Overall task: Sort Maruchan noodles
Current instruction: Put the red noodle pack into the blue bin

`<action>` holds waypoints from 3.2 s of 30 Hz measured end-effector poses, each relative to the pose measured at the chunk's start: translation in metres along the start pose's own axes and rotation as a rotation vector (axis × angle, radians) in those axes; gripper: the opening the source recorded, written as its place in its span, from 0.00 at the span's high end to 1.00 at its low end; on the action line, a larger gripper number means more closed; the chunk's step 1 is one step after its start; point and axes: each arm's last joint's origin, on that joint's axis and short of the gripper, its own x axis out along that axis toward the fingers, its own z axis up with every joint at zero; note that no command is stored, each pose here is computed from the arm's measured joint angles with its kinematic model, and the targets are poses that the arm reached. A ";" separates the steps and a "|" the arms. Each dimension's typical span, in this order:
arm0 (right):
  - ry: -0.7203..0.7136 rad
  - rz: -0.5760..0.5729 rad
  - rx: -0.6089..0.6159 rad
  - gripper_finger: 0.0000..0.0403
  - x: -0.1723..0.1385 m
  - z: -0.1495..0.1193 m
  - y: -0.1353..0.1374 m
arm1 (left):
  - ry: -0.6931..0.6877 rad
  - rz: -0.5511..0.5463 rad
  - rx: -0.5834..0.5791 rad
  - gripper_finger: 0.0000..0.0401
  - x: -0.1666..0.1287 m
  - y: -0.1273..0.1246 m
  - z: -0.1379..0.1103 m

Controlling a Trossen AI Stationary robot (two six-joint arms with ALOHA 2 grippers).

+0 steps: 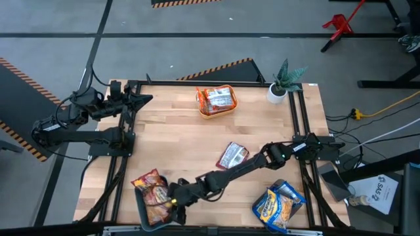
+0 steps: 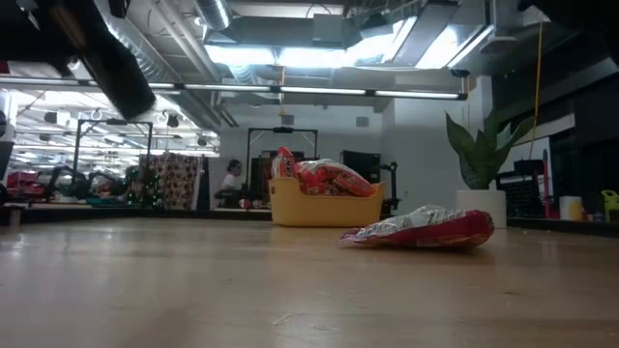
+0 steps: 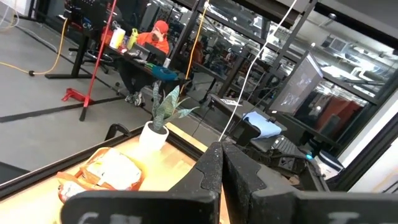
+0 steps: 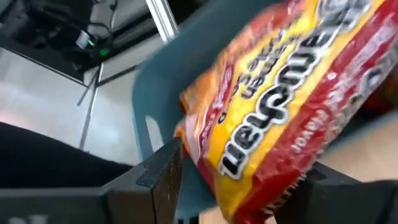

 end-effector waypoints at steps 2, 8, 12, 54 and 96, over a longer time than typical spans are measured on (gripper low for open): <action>-0.021 0.005 -0.038 0.53 -0.002 0.005 0.002 | 0.000 0.000 0.000 1.00 0.000 0.000 0.000; 0.012 -0.012 -0.114 0.53 -0.002 0.003 -0.002 | -0.001 0.003 0.000 1.00 0.000 0.000 0.000; 0.113 -0.078 -0.131 0.53 -0.003 -0.006 -0.009 | -0.001 0.003 0.000 1.00 0.000 0.000 0.000; -0.030 -0.380 -0.215 0.53 -0.058 0.023 0.015 | 0.015 -0.006 -0.015 1.00 0.000 0.000 -0.001; 0.068 -0.102 -0.285 0.74 -0.016 0.011 -0.009 | 0.260 0.037 -0.021 1.00 0.002 0.008 -0.022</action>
